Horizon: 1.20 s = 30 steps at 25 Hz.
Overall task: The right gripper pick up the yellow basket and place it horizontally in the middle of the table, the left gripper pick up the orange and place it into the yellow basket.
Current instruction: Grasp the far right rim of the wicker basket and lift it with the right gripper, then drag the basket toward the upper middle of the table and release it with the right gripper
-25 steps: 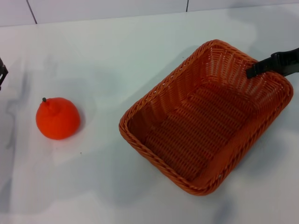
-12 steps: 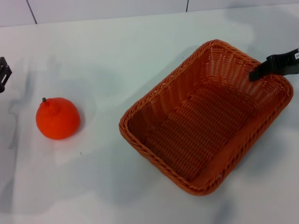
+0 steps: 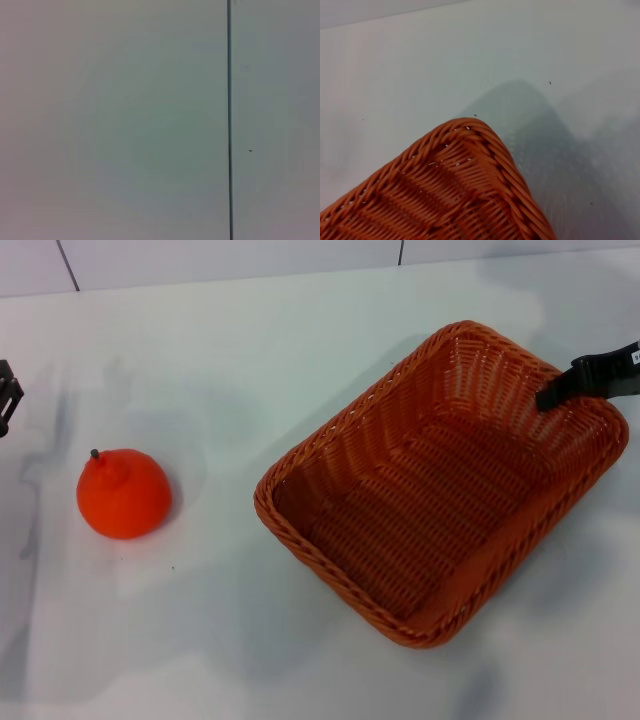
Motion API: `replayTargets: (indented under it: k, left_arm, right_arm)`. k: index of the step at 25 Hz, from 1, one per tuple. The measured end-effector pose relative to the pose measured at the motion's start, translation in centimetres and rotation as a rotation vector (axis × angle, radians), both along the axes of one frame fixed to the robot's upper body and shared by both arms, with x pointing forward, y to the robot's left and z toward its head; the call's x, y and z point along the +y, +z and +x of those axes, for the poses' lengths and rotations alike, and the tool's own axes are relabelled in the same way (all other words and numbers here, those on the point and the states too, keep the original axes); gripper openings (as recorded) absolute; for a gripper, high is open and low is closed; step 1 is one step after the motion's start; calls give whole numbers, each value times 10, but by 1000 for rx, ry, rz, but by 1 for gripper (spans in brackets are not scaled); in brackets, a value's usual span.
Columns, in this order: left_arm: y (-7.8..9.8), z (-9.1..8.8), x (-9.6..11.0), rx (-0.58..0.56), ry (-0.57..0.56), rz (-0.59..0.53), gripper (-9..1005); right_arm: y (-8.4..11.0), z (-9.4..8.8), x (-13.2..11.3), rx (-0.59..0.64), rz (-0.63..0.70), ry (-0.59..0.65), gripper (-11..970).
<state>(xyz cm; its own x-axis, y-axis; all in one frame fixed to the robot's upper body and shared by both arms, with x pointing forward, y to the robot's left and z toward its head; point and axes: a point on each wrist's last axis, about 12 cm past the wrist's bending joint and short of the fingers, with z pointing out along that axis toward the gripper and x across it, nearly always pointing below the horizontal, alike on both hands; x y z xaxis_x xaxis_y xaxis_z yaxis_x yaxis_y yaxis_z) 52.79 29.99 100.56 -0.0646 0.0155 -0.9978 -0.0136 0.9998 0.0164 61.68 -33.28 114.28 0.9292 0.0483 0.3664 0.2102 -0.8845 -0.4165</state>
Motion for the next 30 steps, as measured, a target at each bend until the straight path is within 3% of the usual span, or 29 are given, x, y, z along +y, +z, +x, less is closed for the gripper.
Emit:
replayTargets:
  k: [10, 30]
  left_arm:
    - [0, 0, 0, -2, -1, -1, 901]
    - [1, 3, -3, 3, -21, 8, 901]
  right_arm:
    - [1, 0, -2, -27, 8, 7, 255]
    - [-5, -8, -12, -128, 207, -100, 222]
